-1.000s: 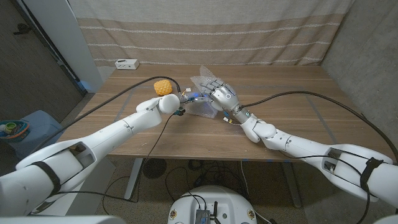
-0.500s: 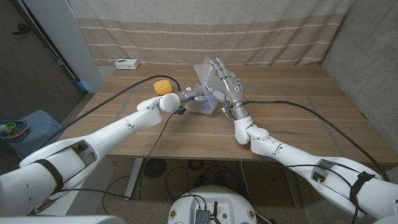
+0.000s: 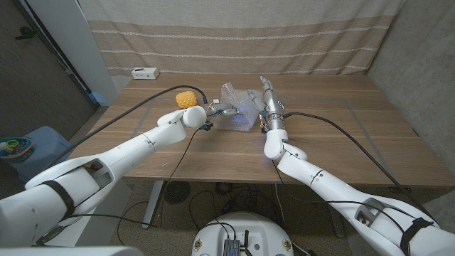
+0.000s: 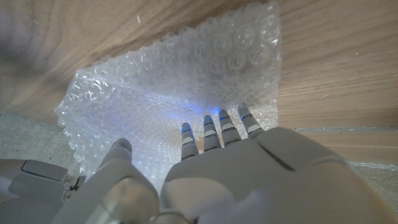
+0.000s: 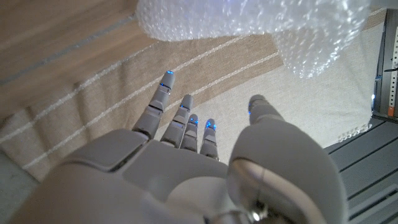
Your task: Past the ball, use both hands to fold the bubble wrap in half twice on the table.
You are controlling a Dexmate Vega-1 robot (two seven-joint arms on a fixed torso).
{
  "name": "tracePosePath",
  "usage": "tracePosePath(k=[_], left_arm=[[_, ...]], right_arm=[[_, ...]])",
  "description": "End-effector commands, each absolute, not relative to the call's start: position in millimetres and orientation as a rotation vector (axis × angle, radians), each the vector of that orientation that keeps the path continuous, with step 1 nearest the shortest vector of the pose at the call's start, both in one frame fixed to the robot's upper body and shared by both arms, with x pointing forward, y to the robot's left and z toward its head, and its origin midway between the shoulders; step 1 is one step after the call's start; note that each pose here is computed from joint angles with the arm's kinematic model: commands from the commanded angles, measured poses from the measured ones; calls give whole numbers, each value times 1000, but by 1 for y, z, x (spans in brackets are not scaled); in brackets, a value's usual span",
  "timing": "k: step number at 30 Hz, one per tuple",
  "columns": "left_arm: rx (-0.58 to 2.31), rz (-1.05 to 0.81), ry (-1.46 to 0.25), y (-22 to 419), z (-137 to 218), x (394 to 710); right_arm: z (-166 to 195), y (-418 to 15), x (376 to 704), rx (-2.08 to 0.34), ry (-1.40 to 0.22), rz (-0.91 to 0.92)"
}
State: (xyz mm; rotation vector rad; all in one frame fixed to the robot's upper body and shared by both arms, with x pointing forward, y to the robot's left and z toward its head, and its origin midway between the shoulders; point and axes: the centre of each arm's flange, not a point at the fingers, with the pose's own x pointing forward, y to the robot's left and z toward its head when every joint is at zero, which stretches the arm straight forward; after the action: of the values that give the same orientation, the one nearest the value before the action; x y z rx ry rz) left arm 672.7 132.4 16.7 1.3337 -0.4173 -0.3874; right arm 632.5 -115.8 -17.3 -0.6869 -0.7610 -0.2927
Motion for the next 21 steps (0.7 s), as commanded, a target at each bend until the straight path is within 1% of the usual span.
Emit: tracePosePath(k=[1,11,18,20,21], left_arm=[[1326,-370,-464,130,23,667],[1349,-246,-595,130,41,633],[1381,-109,-660,134,51,600],[1387,-88,-667,135,52,596],[1398,-58,-680,136,54,588]], right_arm=[[-24,-114,638,-679,-644,-137],[-20,-113,637,-702,-689,-160],[-18,-116,633,-712,-709,-182],[-18,-117,633,-710,-711,-188],[-18,-117,631,-709,-717,-191]])
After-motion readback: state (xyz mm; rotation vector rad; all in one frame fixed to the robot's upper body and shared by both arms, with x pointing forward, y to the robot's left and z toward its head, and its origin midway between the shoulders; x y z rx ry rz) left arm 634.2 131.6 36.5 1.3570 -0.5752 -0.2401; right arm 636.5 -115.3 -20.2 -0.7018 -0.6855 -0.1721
